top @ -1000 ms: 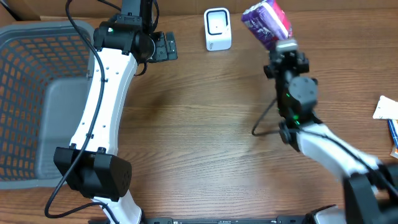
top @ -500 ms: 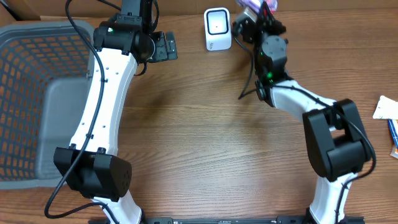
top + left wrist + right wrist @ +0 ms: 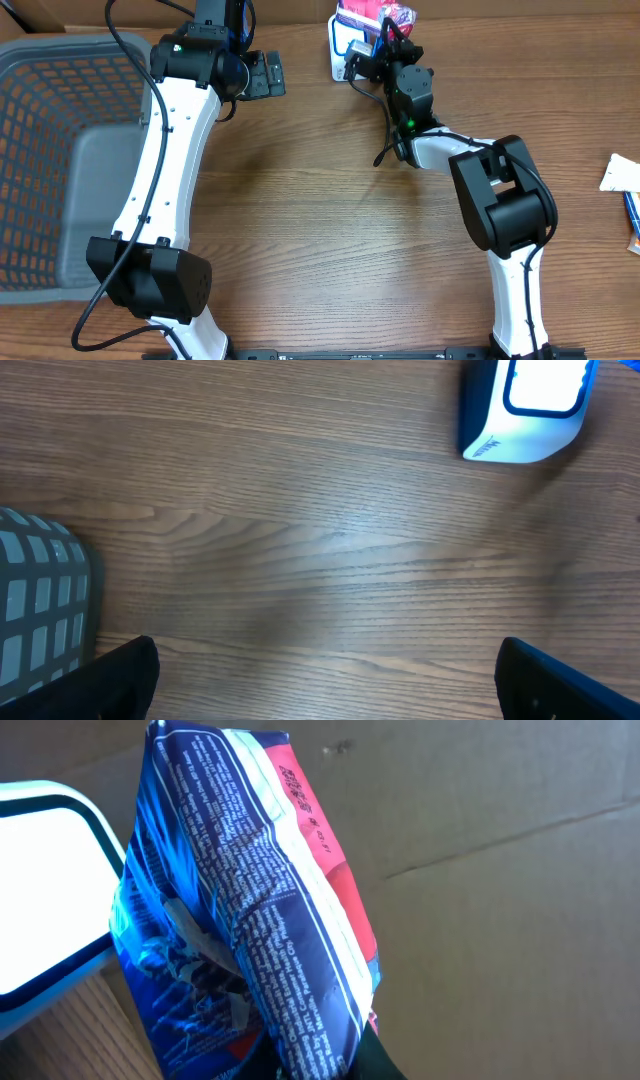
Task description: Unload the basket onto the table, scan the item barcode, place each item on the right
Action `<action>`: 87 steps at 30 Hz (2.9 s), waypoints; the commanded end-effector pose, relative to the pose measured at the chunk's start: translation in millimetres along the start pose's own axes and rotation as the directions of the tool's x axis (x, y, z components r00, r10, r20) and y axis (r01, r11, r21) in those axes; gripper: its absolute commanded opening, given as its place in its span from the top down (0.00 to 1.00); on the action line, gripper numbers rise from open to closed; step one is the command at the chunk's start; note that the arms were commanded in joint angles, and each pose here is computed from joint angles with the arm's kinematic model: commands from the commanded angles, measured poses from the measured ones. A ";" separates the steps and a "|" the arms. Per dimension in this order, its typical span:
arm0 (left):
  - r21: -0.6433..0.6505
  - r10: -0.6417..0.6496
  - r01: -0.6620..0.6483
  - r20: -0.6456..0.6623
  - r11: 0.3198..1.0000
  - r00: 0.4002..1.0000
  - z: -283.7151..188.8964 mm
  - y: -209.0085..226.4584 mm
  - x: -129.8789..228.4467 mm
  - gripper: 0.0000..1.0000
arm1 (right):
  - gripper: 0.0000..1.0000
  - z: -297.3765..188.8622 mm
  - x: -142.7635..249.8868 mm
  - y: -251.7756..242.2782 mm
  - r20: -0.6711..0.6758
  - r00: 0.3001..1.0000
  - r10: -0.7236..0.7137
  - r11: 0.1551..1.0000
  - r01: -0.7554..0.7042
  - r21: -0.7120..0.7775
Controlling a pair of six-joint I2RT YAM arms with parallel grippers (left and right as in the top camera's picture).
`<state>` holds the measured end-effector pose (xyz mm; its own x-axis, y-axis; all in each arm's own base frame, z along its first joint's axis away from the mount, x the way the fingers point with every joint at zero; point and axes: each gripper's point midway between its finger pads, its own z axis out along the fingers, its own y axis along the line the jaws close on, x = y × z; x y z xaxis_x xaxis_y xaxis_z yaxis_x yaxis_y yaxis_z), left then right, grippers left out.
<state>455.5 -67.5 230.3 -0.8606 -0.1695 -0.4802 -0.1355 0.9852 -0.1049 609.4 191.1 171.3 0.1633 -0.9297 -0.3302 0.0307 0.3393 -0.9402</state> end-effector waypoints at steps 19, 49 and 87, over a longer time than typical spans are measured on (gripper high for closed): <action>0.007 0.006 -0.006 0.048 1.000 0.999 -18.4 -1.0 -8.0 0.00 | 0.96 -9.5 -47.7 50.6 0.048 0.999 0.003 0.983 0.006 -0.184; 0.007 0.006 -0.006 0.048 1.000 0.999 -18.4 -0.8 -8.1 0.00 | 0.96 -42.9 40.5 -137.1 -0.419 0.825 0.380 0.905 -0.238 0.352; 0.045 -0.004 -0.003 0.144 0.999 0.990 -20.9 -9.7 -31.8 0.00 | 0.00 -219.2 245.0 -381.9 -0.274 -0.133 0.952 -0.087 -0.981 0.174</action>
<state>469.3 -69.8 238.7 -0.8274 -0.1755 -0.5334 -0.1283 0.9839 -0.1247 433.2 -261.2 301.2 -0.3957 0.5749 -0.7162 0.2603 0.8180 0.5129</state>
